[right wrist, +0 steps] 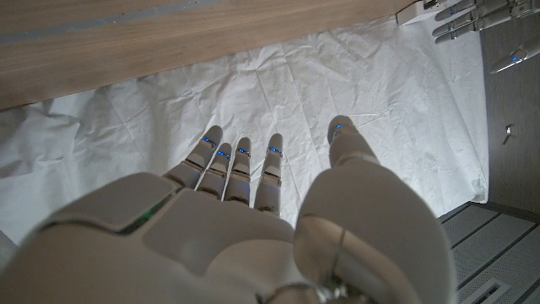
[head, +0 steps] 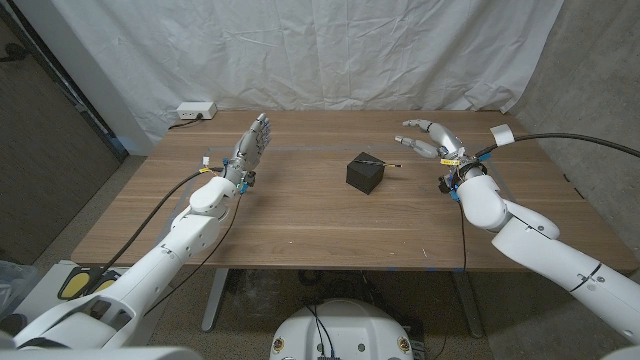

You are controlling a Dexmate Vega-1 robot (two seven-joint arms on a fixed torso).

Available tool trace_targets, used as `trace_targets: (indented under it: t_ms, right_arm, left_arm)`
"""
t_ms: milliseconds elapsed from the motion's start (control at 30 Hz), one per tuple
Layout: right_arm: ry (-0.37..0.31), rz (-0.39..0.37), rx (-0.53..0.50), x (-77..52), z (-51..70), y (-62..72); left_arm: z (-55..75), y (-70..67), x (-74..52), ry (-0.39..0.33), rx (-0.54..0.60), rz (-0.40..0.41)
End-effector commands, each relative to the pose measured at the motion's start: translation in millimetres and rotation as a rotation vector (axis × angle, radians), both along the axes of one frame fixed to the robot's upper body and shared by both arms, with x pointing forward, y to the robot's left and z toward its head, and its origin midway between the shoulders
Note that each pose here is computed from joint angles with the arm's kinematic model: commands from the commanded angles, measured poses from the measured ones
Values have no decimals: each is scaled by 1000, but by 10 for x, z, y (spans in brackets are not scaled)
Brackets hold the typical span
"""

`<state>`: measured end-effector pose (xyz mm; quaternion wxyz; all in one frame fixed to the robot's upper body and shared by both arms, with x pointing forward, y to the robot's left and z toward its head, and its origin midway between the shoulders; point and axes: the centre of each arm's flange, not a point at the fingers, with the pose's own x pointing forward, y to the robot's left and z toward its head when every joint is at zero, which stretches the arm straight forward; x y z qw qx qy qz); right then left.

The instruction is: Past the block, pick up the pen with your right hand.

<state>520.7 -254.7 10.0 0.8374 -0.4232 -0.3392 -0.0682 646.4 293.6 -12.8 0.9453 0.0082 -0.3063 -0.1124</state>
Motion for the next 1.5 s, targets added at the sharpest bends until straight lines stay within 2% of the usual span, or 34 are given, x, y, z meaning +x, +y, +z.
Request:
trace_targets:
  t_ms: [33,733,1500]
  right_arm:
    - [-3,-27,-31,-19,-10,-3]
    - [7,-62,-105,79,27,104]
    - [30,-81,-130,157,39,92]
  left_arm:
    - [0,-23,-21,-3,1,-2]
    - [-61,2,-18,10,-3,9]
    - [-20,-55,25,23,13,10]
